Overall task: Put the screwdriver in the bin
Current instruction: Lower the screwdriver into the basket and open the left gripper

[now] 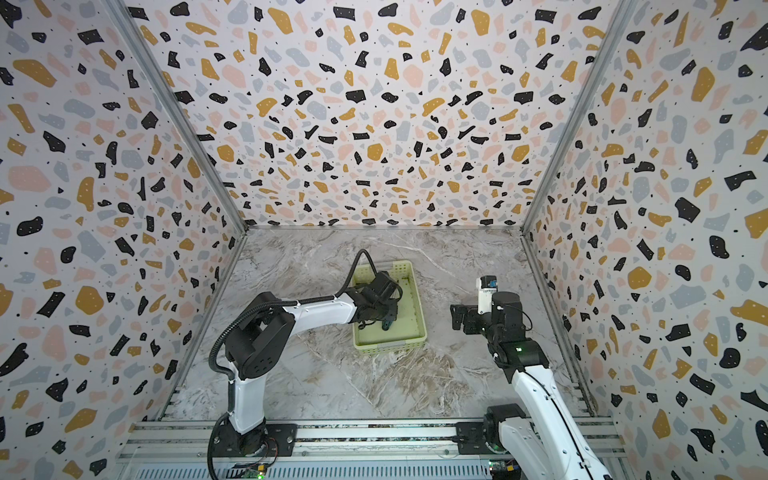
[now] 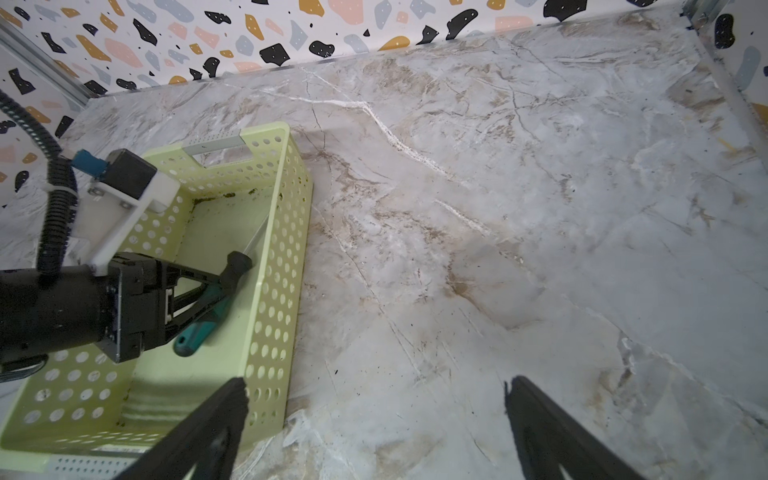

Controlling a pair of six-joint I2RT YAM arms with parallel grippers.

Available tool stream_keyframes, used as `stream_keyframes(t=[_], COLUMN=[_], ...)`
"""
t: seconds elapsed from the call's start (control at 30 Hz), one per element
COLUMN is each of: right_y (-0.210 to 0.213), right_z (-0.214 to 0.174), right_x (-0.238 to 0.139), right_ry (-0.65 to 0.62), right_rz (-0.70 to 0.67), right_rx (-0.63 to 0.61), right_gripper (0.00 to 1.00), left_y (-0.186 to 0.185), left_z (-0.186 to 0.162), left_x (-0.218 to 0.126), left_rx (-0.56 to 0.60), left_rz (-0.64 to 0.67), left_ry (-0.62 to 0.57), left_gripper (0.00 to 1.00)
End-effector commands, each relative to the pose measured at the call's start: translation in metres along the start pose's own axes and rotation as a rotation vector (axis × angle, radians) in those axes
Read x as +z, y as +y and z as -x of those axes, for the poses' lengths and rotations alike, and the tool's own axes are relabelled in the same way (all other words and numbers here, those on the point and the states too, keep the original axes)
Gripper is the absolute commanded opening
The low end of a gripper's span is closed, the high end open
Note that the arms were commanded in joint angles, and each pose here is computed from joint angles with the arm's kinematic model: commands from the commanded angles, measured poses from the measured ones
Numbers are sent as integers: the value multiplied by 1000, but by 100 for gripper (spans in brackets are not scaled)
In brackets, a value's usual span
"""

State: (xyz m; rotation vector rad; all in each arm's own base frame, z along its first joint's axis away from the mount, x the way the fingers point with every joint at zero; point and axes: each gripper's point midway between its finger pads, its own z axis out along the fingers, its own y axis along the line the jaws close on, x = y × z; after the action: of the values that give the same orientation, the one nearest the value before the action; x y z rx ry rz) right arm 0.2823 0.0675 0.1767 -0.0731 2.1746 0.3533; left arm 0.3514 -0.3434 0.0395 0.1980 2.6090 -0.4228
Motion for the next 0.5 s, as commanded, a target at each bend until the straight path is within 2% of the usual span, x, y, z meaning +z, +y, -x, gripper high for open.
stream_keyframes(t=[0.0,0.23,0.47], right_y=[1,-1,-1], right_z=[13,14,12], right_x=[-9,-11,-11], right_ry=[-30,-32,-27], right_rz=[2,-10,-9], right_rx=[-14,-16,-15], right_gripper=[99,99,99], left_y=[-17,-20,-35], left_z=[18,17,39], left_x=[-5,-7,-33], left_rx=[1,-3,8], left_rz=[-46,-67,-114], left_ry=[-48,-46,-91], left_gripper=[41,45,58])
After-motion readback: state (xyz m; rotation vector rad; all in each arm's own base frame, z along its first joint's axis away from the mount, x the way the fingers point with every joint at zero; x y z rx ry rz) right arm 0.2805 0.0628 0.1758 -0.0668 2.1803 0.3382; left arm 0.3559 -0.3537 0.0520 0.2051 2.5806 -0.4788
